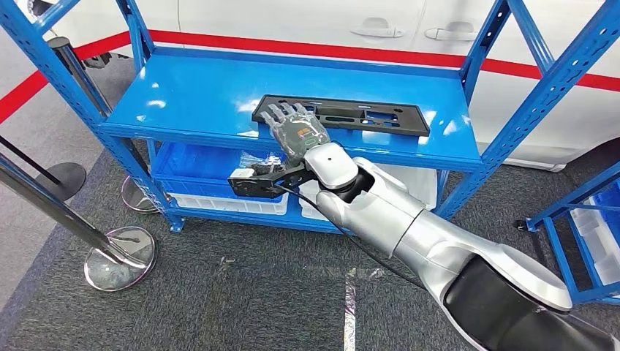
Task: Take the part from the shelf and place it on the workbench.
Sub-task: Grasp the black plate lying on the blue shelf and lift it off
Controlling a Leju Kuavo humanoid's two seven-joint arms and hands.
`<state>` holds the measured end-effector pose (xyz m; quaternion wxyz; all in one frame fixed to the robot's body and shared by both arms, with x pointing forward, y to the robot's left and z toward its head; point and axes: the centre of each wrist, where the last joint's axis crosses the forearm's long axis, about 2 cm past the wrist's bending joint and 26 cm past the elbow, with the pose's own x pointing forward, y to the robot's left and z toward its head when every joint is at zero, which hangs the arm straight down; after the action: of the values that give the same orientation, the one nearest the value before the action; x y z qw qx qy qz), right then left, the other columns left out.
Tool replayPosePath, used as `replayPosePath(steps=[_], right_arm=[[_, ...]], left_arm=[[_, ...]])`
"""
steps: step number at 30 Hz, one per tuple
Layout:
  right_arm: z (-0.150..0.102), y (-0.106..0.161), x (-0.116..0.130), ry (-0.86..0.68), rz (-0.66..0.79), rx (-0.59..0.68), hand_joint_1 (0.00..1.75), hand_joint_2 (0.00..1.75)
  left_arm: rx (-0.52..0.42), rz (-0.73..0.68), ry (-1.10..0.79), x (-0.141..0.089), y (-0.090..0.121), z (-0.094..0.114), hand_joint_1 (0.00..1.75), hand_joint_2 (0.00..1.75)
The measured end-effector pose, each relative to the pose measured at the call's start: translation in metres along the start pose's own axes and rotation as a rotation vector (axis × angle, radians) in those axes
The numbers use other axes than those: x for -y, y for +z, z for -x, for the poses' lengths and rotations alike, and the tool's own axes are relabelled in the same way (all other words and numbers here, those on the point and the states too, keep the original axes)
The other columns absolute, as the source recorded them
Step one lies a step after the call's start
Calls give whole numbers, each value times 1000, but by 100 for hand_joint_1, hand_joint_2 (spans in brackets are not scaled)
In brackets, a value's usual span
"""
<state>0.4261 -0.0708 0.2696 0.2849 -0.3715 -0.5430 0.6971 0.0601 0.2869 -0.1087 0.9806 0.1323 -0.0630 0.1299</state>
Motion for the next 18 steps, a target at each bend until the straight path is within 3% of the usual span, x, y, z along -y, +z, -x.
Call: replayPosePath(steps=[18], right_arm=[[12, 3, -21, -37, -58, -45, 0, 0]], left_arm=[[-17, -7, 6, -1, 0, 2, 0, 0]])
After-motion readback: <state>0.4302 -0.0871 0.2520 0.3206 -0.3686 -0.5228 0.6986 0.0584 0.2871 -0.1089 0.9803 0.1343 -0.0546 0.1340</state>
